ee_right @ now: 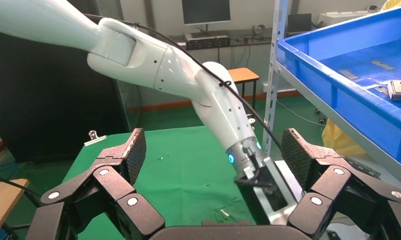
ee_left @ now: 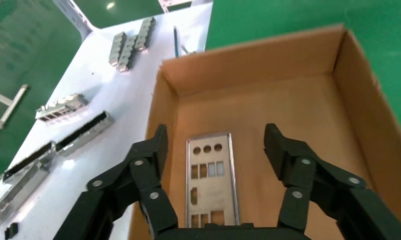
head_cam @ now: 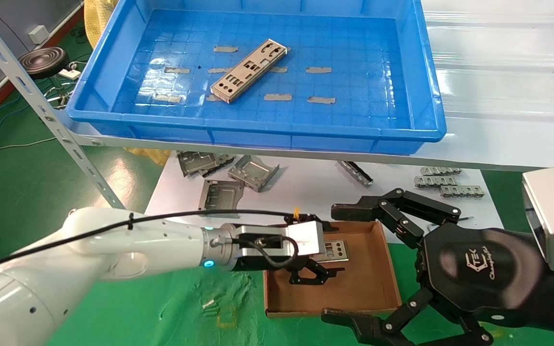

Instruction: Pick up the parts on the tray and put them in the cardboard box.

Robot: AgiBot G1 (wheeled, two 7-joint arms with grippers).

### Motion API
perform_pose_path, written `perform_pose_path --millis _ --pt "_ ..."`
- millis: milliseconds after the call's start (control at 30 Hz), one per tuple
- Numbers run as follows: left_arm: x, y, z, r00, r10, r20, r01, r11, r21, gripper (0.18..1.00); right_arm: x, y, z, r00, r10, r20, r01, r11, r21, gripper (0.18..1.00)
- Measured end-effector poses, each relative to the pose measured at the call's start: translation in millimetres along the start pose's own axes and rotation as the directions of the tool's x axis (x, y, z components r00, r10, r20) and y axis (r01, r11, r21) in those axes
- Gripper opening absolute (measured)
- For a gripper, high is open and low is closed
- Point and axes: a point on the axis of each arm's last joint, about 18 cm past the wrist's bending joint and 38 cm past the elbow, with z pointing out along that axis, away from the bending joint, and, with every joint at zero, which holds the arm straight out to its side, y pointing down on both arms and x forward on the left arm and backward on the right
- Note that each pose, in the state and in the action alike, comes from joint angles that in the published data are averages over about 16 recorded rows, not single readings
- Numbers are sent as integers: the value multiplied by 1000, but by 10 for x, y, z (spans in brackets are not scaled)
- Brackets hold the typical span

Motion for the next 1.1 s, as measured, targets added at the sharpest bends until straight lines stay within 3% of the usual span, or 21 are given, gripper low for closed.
perform_pose_path --millis 367,800,1100 --pt "-20 -199 -362 989 -112 -99 126 981 145 848 0 0 0 1000 0 0 0 1000 0 1001" --pt "28 -309 -1051 929 -293 -227 358 868 343 982 1 0 0 1000 0 0 0 1000 0 1001" --pt "58 -310 -1174 916 -319 -245 393 839 376 1000 1 0 -1 1000 0 -1 0 1000 0 1001"
